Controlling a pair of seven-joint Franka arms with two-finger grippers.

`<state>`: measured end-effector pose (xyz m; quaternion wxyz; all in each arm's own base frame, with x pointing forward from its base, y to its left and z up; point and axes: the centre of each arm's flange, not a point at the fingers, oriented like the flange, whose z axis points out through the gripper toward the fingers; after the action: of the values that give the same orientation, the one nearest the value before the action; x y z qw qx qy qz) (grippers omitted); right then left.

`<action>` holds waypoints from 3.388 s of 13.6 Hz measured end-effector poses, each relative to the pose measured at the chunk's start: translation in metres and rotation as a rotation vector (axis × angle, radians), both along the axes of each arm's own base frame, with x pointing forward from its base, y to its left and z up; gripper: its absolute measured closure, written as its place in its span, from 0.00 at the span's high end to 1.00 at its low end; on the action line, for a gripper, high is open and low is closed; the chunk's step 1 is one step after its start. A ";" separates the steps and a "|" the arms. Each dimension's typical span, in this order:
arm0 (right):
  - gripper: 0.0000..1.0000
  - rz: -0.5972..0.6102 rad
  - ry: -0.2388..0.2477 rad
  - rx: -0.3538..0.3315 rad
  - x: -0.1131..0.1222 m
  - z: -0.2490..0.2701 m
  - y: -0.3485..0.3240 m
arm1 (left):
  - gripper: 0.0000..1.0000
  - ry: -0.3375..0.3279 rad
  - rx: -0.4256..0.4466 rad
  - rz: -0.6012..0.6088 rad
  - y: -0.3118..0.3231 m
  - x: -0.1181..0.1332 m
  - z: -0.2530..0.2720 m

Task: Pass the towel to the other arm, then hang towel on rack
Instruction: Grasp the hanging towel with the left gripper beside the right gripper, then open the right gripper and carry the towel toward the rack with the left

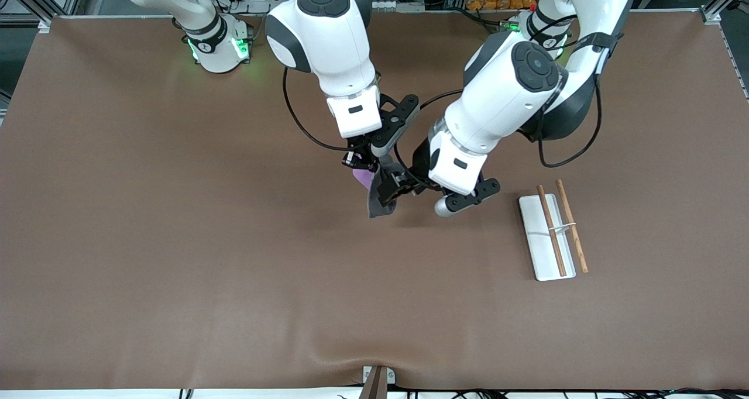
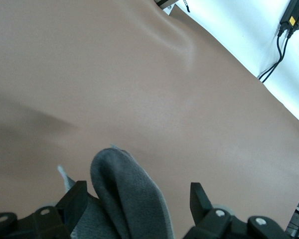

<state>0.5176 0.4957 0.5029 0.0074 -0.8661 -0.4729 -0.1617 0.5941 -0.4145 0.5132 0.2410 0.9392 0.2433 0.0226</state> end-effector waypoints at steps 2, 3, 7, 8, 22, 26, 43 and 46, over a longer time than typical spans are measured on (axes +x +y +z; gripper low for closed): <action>0.02 0.000 0.000 0.000 0.000 0.000 0.000 | 0.87 0.046 0.024 0.017 0.009 0.002 -0.004; 0.02 0.000 0.000 0.000 0.000 0.000 0.000 | 0.86 0.090 0.038 0.043 0.014 0.002 -0.007; 0.02 -0.001 0.000 0.000 0.000 0.000 0.000 | 0.76 0.257 0.028 0.211 0.019 -0.002 -0.023; 0.02 -0.001 0.000 0.000 0.000 0.000 0.000 | 0.70 0.293 0.023 0.236 0.018 -0.004 -0.031; 0.02 -0.002 0.001 0.001 0.000 0.000 0.000 | 0.37 0.473 -0.035 0.373 0.029 -0.005 -0.063; 0.02 -0.002 0.002 0.002 0.000 0.000 0.000 | 0.14 0.483 -0.030 0.372 0.028 -0.005 -0.070; 0.85 -0.037 0.000 0.004 0.009 0.004 -0.010 | 0.02 0.236 0.065 0.086 0.167 0.033 0.014; 1.00 -0.141 0.045 -0.040 0.043 0.009 -0.064 | 0.02 0.172 0.191 -0.094 0.225 0.046 0.001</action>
<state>0.5609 0.4314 0.5121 -0.0108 -0.9007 -0.4135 -0.1328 0.6399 -0.1891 0.5140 0.1298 0.9667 0.2155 -0.0461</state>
